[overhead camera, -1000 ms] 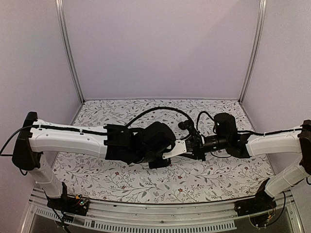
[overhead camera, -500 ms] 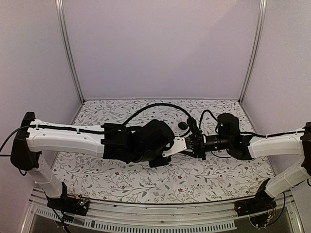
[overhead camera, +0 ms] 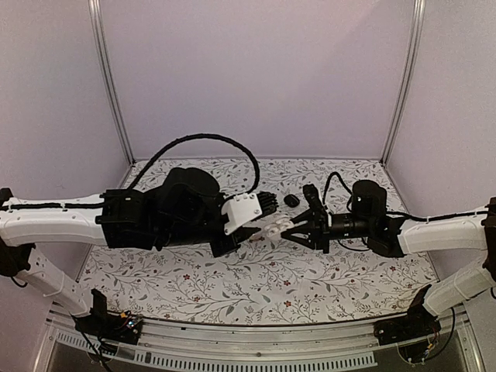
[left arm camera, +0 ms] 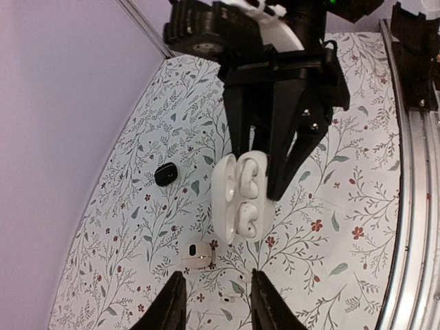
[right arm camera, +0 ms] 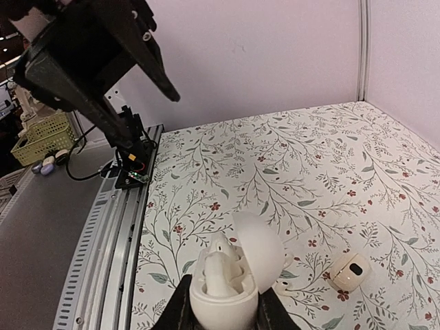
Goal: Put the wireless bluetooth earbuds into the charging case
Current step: Adjust the left earbud in the left side groove of the charging case.
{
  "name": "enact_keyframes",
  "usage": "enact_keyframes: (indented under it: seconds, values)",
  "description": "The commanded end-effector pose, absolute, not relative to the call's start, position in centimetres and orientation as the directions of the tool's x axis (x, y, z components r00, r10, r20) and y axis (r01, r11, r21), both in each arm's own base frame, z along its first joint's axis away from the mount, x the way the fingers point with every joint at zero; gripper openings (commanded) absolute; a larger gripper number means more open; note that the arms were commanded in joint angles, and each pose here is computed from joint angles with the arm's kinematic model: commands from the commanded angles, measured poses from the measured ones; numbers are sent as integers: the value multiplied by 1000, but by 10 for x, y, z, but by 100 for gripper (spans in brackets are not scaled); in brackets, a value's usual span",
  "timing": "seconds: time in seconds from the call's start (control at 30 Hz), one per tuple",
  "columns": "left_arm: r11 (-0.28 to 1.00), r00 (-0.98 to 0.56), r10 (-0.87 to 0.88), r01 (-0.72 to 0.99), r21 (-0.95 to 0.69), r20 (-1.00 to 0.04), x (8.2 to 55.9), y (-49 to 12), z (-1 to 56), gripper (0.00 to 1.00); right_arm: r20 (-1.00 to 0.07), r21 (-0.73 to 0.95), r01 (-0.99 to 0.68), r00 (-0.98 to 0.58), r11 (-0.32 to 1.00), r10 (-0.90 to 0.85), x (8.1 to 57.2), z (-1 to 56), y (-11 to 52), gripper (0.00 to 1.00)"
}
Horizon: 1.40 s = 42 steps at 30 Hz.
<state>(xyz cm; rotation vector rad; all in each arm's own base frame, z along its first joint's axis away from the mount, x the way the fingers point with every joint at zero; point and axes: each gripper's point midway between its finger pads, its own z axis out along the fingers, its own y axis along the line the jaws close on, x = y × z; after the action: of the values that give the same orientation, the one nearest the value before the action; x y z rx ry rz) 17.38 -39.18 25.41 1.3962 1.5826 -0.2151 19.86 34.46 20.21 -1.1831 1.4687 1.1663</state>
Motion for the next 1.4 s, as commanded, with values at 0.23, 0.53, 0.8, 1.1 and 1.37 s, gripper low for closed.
enact_keyframes:
  seconds: [0.23, 0.53, 0.8, 1.1, 1.37]
  values:
    - [372, 43, 506, 890, 263, -862, 189, -393, 270, 33, -997, 71, -995, -69, -63, -41, 166, 240, 340, 0]
    - [281, 42, 461, 941, 190, -886, 171, -401, 272, 27, -995, 99, -989, -96, -107, -40, 161, 242, 342, 0]
    - [220, 96, 451, 952, 215, -887, 151, -398, 268, 15, -994, 101, -994, -99, -44, -36, 170, 244, 342, 0]
    - [244, 76, 476, 946, 215, -876, 155, -409, 261, 15, -994, 96, -995, -96, -8, -50, 178, 241, 343, 0]
    - [250, 58, 484, 947, 201, -873, 159, -419, 260, 15, -993, 107, -994, -105, -15, -61, 175, 240, 342, 0]
